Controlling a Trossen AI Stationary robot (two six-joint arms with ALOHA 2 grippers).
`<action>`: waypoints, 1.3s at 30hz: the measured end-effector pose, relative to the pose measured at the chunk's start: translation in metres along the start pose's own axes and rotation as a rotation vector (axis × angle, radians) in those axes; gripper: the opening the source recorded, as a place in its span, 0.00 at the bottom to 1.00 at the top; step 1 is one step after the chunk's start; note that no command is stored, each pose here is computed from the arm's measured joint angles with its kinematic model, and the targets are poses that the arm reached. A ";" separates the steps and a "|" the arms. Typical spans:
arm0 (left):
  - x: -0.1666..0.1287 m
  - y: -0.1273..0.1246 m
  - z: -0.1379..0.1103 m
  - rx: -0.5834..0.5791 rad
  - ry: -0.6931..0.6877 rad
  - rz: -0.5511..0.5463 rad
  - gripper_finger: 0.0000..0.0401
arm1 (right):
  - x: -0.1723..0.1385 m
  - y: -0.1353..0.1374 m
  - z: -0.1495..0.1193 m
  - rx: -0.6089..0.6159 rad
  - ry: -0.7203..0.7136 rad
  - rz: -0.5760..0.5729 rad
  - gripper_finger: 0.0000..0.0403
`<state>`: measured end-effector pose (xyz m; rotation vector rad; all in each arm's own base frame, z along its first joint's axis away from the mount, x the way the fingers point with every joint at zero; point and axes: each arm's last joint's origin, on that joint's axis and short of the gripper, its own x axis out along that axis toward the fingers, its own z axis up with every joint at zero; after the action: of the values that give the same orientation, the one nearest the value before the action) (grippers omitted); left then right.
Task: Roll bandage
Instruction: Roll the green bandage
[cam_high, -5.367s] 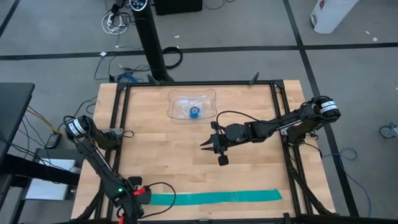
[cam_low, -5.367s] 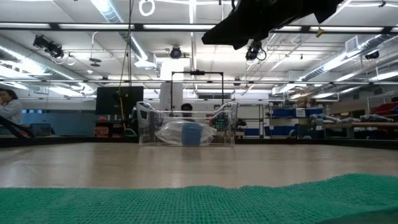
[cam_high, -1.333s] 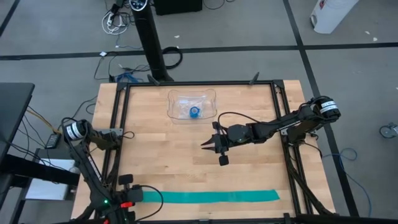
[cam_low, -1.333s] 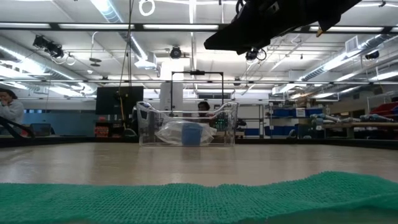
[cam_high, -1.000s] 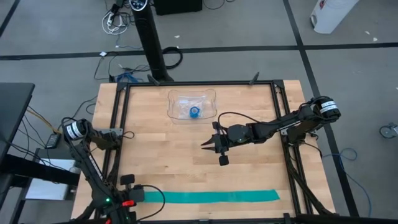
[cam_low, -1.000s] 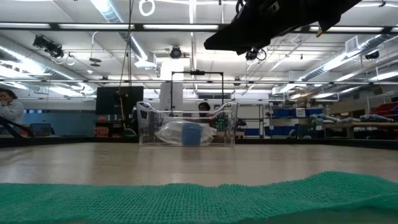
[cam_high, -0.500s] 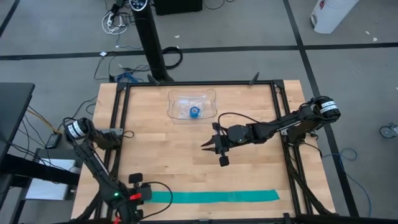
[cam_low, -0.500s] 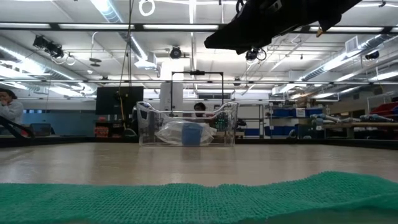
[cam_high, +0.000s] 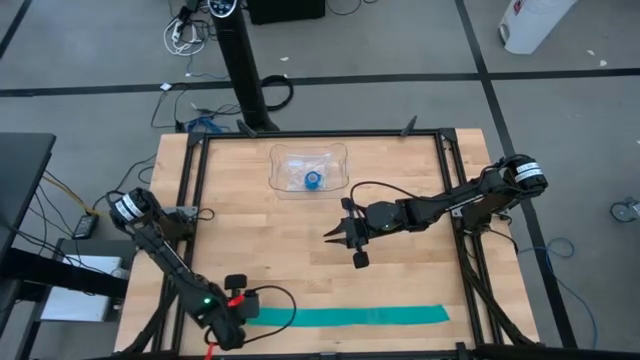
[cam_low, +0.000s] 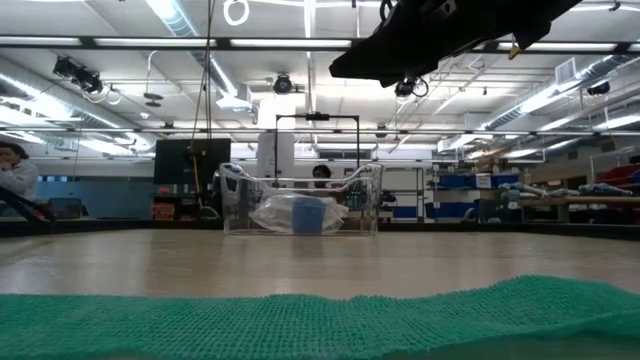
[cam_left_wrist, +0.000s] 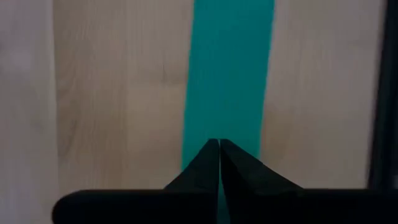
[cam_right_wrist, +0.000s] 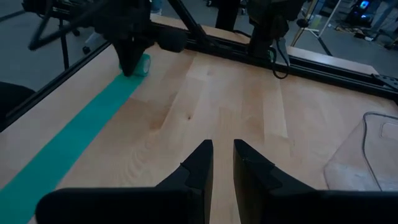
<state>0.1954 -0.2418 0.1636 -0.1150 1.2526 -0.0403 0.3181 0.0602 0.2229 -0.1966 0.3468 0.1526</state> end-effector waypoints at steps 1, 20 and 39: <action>-0.001 0.000 0.004 0.004 -0.008 -0.005 0.06 | 0.000 0.000 0.000 0.000 0.000 0.000 0.13; -0.044 -0.008 0.021 0.098 0.203 -0.011 0.06 | 0.000 0.001 0.000 0.003 0.005 0.002 0.13; -0.017 -0.003 0.004 0.071 0.161 -0.047 0.06 | 0.000 0.005 -0.002 -0.003 0.025 0.017 0.13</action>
<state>0.1936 -0.2428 0.1808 -0.0804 1.4078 -0.1369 0.3162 0.0649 0.2204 -0.1990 0.3732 0.1680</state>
